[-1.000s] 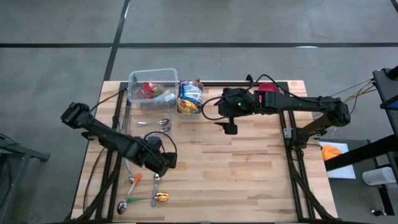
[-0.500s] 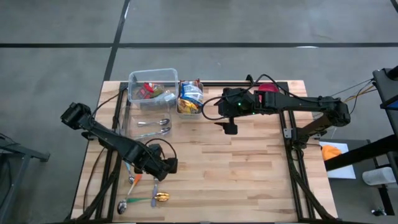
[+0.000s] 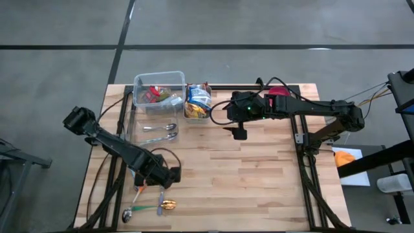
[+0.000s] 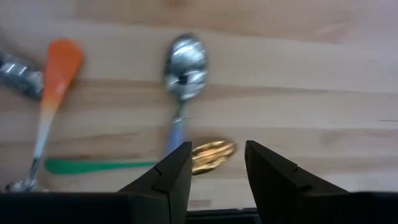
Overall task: Pick & Place Food Item
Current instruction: Put the purple spoon into the transparent bin
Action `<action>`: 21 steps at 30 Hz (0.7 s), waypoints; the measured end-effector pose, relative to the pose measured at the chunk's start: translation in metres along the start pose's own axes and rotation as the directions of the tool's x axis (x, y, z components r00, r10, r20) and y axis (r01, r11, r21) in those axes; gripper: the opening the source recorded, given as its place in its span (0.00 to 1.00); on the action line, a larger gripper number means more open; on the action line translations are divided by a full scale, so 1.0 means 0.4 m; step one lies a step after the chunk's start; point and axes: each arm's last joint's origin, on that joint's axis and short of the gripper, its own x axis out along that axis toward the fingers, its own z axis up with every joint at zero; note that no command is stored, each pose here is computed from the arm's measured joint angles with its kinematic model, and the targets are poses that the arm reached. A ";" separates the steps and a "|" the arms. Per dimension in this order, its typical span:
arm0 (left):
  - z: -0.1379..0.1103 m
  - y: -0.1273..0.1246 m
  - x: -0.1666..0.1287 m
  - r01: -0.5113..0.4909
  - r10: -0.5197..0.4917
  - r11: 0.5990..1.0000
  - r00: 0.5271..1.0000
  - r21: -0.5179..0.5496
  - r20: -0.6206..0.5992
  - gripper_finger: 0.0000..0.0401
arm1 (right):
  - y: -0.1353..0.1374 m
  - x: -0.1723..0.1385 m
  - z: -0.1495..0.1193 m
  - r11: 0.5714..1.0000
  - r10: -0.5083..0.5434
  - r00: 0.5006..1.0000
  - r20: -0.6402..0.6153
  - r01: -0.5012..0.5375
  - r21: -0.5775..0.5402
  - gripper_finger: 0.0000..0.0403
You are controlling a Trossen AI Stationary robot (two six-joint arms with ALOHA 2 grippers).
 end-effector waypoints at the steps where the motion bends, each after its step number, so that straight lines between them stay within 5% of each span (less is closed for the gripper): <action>1: -0.002 0.008 0.007 -0.015 0.015 1.000 1.000 -0.020 -0.007 0.38 | 0.000 0.000 0.000 1.000 0.000 1.000 0.001 0.000 0.000 0.95; 11: -0.018 0.024 0.108 -0.050 0.049 0.999 0.995 -0.012 -0.093 0.38 | 0.000 0.000 0.000 1.000 0.000 1.000 0.000 0.000 0.000 0.95; 21: -0.011 0.028 0.138 -0.077 0.079 0.996 0.996 0.043 -0.044 0.38 | 0.000 0.000 0.000 1.000 0.000 1.000 0.000 0.000 0.000 0.95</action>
